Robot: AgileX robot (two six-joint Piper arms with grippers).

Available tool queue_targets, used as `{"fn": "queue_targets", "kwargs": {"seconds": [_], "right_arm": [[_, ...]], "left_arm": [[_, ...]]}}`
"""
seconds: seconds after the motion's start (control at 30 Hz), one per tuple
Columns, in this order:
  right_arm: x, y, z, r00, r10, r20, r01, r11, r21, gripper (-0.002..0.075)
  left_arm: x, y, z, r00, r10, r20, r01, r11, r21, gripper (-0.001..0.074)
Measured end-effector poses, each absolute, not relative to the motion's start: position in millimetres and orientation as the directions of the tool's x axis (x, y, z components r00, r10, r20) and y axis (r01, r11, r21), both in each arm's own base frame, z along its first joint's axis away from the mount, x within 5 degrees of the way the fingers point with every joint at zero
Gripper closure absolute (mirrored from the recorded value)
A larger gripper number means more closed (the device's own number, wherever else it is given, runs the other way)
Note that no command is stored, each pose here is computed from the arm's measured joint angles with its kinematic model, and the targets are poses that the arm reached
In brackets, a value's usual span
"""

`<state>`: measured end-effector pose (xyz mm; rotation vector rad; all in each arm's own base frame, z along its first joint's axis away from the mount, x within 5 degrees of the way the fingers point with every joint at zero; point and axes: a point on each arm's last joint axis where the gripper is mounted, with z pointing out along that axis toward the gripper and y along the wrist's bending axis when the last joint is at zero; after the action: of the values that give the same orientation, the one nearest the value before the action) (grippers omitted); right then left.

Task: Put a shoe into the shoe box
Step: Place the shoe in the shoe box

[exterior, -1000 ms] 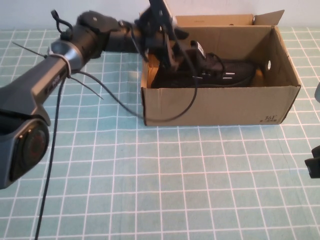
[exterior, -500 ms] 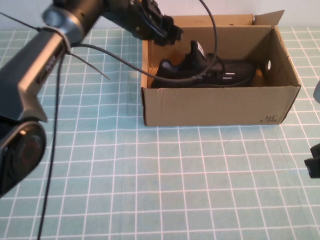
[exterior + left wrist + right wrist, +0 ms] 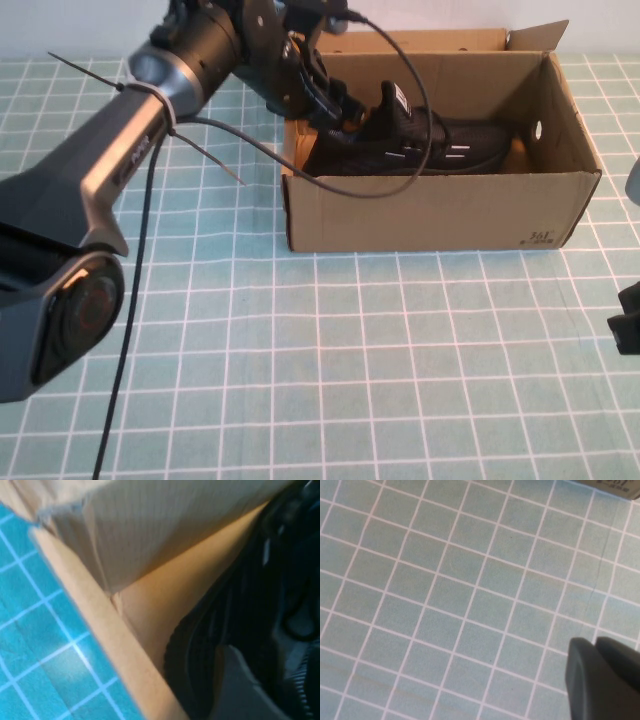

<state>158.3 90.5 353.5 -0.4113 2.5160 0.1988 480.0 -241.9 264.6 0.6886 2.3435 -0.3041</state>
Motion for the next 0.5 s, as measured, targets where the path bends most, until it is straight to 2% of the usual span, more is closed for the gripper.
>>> {"fn": "queue_targets", "kwargs": {"seconds": [0.33,0.5], "right_arm": [[158.7,90.9,353.9,-0.784,-0.245,-0.571,-0.334,0.941,0.055,0.0726],[158.7,90.9,353.9,-0.783,-0.247,-0.571,-0.336,0.940,0.054,0.0726]], "left_arm": [[478.4,-251.5,257.5,-0.605,0.456,-0.653,0.568,0.821,0.047,0.0464],[480.0,-253.9,250.6,-0.595,0.477,-0.647,0.571,0.817,0.078,0.0489]]}}
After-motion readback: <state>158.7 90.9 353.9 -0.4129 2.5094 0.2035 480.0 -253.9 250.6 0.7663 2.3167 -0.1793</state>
